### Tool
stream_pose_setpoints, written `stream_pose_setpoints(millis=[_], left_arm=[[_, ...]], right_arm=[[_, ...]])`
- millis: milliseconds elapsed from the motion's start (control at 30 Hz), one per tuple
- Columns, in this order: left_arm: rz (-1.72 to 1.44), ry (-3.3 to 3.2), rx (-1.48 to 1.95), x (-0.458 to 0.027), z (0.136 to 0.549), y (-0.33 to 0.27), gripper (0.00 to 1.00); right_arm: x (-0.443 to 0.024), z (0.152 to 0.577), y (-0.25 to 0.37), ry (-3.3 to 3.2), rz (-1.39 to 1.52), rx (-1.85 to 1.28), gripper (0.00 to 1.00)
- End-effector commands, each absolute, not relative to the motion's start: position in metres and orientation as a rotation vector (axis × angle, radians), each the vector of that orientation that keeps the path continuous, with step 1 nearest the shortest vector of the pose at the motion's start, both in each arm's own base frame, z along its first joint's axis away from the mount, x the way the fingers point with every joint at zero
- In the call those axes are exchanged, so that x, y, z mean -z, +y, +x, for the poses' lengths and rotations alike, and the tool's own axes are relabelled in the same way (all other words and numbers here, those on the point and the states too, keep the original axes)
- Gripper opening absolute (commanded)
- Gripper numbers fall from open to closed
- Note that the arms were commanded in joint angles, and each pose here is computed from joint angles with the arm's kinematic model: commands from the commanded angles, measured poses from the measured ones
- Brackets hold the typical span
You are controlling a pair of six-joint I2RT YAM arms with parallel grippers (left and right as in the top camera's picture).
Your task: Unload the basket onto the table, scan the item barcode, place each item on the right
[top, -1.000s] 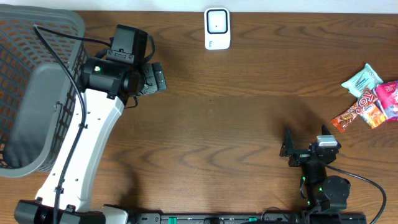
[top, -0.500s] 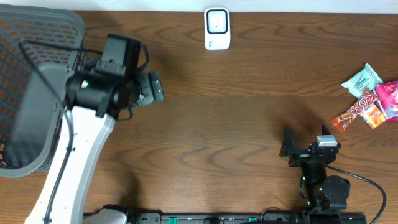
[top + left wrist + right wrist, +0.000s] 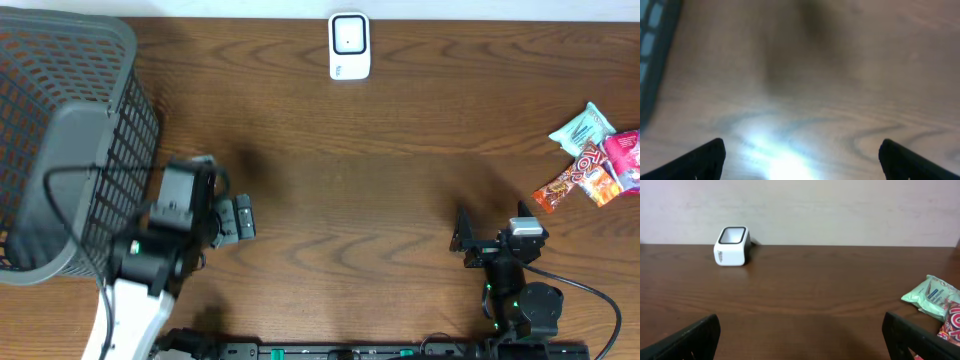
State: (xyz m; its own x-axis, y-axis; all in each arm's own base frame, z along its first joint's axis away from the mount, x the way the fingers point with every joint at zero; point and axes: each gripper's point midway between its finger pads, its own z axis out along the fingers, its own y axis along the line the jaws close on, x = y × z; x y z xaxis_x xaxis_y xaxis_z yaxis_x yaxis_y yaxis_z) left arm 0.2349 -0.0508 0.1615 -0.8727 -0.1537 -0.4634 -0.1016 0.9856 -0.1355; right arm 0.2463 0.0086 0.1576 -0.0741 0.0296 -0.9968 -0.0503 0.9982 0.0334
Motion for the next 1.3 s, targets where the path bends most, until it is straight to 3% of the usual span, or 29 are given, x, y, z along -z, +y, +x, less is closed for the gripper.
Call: stream_pose_setpoints(millis=[0, 600, 1267], left_arm=[[-0.086, 2.54, 0.233, -0.156, 0.223, -0.057, 0.98], [0.14, 1.989, 0.413, -0.169, 0.215, -0.077, 0.98], [0.046, 1.649, 0.358, -0.185, 0.236, -0.047, 0.98]], right_arm=[[-0.158, 0.246, 0.011, 1.641, -0.034, -0.066, 0.99], [-0.158, 0.246, 0.011, 1.641, -0.034, -0.066, 0.99], [-0.158, 0.246, 0.011, 1.641, -0.034, -0.066, 0.99]])
